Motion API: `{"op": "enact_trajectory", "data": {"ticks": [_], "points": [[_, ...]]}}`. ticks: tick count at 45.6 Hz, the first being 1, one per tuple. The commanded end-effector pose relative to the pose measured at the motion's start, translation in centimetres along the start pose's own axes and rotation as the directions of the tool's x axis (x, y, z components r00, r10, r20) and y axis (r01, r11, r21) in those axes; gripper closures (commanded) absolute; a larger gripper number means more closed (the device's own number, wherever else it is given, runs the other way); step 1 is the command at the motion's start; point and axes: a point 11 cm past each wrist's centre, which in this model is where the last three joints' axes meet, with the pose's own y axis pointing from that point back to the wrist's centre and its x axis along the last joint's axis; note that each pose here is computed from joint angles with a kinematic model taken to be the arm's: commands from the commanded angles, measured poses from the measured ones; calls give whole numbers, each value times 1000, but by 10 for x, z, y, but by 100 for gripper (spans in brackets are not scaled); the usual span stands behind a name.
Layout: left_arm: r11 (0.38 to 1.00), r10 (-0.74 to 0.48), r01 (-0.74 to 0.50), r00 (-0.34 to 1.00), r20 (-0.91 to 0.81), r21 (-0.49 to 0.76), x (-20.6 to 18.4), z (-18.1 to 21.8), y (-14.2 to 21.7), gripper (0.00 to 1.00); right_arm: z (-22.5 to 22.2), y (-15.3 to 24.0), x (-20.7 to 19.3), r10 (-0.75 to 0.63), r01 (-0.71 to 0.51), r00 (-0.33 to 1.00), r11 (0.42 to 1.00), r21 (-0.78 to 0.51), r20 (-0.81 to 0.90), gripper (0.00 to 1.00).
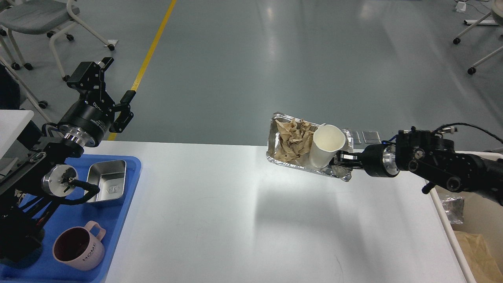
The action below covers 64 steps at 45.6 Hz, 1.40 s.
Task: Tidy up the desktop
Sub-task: 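Carry the foil tray with the right gripper into the white bin, then release the foil tray and raise the right gripper from the bin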
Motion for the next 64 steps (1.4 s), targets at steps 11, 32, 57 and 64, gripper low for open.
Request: {"op": "enact_trajectory", "data": {"ticks": [11,32,57,64], "points": [[993,116,-108,953,-278,43,6,-48,3,4,85,83,27,272,-244,926,960,-135,261,100],[977,202,-213,882,-426,21,50,-72,43,4,173,166,11,538,-406,688,842,-356,487,100],[949,259,-315,826,-502,-30,72,-67,47,4,260,210,-35,716,-401,505,690,-603,482,96],[946,271,-323,823,-499,-19,74,-71,49,4,284,217,-58,759,-380,465,636,-671,456,85]]}}
